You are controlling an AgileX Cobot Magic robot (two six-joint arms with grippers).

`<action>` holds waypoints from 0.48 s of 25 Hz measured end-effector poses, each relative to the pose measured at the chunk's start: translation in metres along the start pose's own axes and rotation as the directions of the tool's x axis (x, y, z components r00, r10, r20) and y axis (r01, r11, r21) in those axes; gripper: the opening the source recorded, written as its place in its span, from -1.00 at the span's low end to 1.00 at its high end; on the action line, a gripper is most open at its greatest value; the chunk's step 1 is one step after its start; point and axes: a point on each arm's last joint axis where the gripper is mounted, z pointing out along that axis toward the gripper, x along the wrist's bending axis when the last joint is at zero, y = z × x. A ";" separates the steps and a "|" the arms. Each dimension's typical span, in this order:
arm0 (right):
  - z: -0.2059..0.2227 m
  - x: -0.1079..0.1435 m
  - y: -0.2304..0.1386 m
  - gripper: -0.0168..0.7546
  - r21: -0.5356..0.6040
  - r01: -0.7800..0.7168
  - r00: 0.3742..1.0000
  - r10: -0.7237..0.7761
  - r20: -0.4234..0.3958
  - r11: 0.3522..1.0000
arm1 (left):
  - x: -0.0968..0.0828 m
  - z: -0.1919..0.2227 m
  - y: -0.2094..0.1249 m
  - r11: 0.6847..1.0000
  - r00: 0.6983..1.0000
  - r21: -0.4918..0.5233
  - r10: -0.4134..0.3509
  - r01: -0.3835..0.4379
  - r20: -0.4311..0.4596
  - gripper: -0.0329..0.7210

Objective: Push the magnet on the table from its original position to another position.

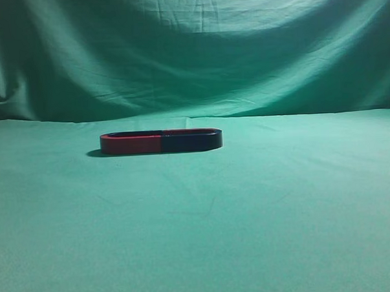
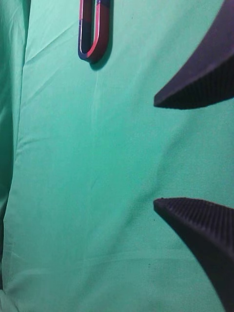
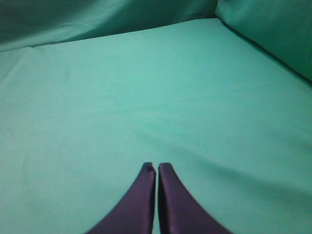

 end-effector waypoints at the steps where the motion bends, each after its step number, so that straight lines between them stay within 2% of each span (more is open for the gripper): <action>1: 0.000 0.000 0.000 -0.96 0.000 0.000 1.000 0.000 0.000 1.000 | 0.000 0.000 0.000 1.000 1.000 0.000 0.000 0.000 0.000 0.07; 12: 0.000 0.000 0.000 -0.96 0.000 -0.001 1.000 0.001 -0.001 1.000 | 0.000 0.000 0.000 1.000 1.000 0.000 0.000 0.000 0.000 0.07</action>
